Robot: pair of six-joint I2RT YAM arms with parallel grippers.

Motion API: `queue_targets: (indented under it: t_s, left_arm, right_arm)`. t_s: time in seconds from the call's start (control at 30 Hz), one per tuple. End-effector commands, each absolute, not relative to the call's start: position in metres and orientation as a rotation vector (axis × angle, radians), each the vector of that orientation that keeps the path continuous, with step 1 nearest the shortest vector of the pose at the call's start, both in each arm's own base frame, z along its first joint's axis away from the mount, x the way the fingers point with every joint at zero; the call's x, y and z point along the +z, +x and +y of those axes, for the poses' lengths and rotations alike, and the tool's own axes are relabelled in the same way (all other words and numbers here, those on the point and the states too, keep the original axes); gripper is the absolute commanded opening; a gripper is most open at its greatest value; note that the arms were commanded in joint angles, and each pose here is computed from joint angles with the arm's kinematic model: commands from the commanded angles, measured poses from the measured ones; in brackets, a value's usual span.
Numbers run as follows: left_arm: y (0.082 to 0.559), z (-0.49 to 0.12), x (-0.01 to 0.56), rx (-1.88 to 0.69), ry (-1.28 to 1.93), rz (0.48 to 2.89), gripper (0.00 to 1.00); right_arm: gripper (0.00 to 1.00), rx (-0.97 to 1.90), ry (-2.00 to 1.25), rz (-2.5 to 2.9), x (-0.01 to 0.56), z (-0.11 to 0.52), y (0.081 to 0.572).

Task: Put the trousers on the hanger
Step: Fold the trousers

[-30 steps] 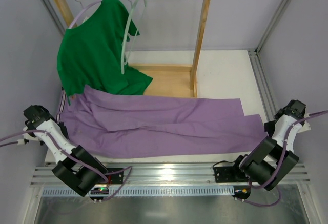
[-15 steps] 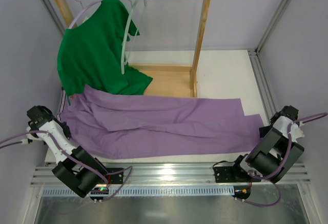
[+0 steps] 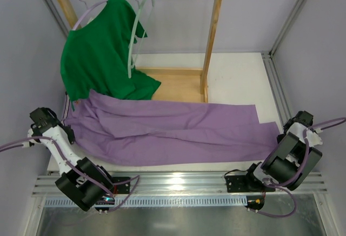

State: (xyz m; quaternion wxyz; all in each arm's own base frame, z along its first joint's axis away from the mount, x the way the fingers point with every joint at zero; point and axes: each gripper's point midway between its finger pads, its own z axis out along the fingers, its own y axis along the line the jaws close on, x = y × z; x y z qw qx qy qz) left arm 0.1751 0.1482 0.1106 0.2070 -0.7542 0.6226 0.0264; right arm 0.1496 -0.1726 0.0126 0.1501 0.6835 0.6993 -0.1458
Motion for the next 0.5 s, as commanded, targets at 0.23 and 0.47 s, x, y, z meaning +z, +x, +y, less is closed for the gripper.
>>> queue_targets:
  t_s: [0.23,0.47]
  left_arm:
    - [0.177,0.162,0.154,0.152,-1.983,1.700,0.00]
    - [0.178,0.154,0.145,0.116,-1.974,1.703,0.00]
  right_arm:
    - [0.04,-0.539,1.934,1.918,0.051,-0.181,0.133]
    - [0.04,-0.292,1.768,2.004,0.050,-0.174,0.173]
